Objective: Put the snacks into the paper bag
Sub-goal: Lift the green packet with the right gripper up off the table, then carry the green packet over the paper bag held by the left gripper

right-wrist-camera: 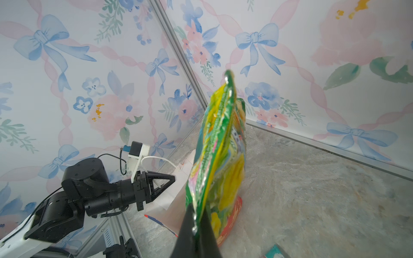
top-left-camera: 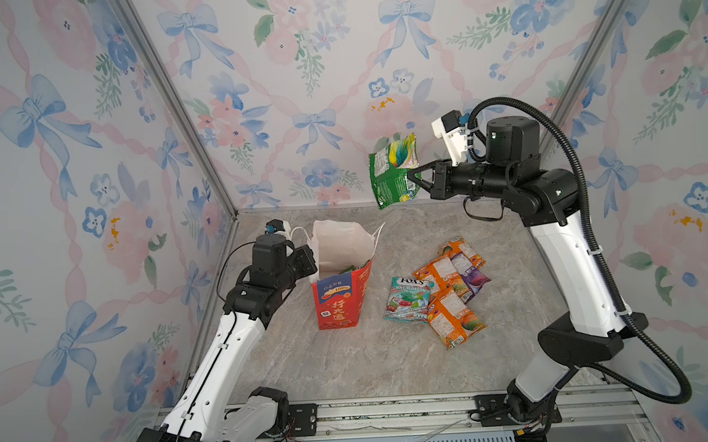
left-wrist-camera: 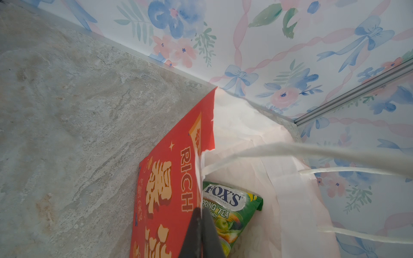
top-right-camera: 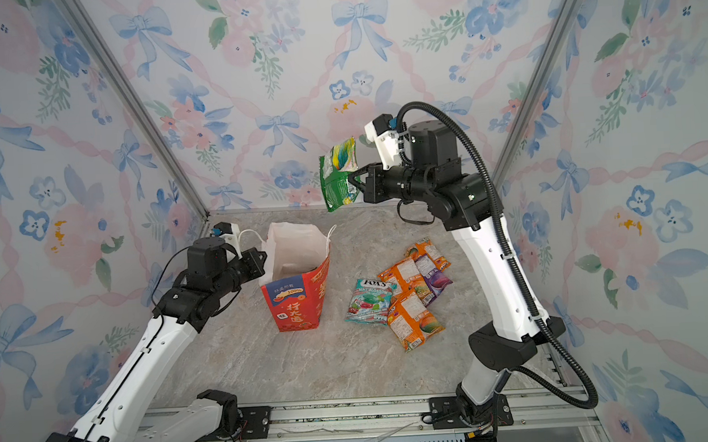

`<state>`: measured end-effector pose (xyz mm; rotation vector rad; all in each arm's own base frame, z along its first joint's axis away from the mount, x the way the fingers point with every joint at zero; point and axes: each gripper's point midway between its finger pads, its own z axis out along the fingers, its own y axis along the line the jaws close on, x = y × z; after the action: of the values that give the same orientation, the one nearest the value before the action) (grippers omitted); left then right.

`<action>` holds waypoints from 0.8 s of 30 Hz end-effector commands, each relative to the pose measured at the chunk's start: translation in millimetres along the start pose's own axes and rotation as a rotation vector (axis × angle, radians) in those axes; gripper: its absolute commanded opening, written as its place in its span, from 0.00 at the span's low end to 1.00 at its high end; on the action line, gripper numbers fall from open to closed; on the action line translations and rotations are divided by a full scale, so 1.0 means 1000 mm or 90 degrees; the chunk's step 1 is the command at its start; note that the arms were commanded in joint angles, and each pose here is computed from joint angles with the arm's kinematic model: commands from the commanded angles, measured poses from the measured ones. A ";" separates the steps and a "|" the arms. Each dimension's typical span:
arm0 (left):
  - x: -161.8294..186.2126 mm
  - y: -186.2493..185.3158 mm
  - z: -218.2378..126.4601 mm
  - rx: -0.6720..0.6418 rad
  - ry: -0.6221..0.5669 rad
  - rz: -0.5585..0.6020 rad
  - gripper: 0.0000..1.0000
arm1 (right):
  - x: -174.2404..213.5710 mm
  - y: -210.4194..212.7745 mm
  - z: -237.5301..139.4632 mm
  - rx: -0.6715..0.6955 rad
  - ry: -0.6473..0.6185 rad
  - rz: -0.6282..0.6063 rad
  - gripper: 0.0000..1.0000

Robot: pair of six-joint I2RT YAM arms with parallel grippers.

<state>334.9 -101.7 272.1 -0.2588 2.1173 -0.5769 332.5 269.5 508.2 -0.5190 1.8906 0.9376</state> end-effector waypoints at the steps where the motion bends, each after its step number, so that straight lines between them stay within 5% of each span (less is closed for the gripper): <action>1: 0.004 -0.003 -0.003 0.007 0.012 -0.005 0.00 | -0.013 0.030 -0.008 -0.060 -0.038 -0.038 0.00; 12: 0.003 -0.004 -0.004 0.010 0.009 -0.004 0.00 | -0.005 0.082 -0.017 -0.164 -0.044 -0.062 0.00; 24: 0.004 -0.004 -0.003 0.009 0.011 -0.010 0.00 | 0.049 0.080 0.052 -0.171 0.072 -0.006 0.00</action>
<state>334.8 -102.2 272.2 -0.2581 2.1176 -0.5807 274.6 341.1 499.3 -0.7509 1.8402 1.1590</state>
